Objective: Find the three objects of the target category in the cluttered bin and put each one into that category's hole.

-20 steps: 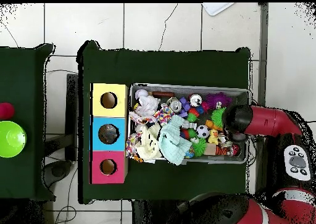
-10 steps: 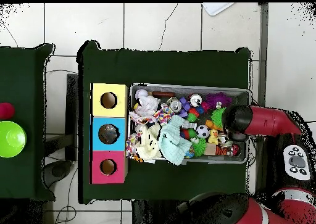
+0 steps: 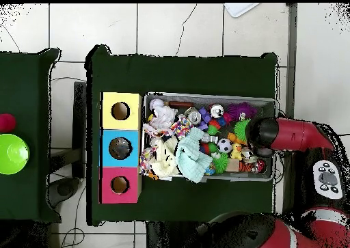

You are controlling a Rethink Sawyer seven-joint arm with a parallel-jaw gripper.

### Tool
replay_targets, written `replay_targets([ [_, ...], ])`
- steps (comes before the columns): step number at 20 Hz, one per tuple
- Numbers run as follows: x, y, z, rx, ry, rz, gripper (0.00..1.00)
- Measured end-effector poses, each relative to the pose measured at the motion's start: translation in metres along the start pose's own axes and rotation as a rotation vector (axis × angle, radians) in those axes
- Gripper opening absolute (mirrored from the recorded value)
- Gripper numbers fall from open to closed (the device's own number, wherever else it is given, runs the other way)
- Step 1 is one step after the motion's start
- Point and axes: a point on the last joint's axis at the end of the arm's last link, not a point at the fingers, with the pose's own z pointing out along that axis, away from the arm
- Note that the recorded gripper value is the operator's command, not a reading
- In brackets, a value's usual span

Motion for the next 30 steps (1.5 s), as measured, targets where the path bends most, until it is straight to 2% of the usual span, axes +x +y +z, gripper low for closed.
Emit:
replay_targets([
  [11, 0.0003, 0.0004, 0.0103, 0.028, -0.007, -0.031, 1.00],
  [30, -0.0015, 0.0003, 0.0096, 0.031, -0.010, -0.031, 1.00],
])
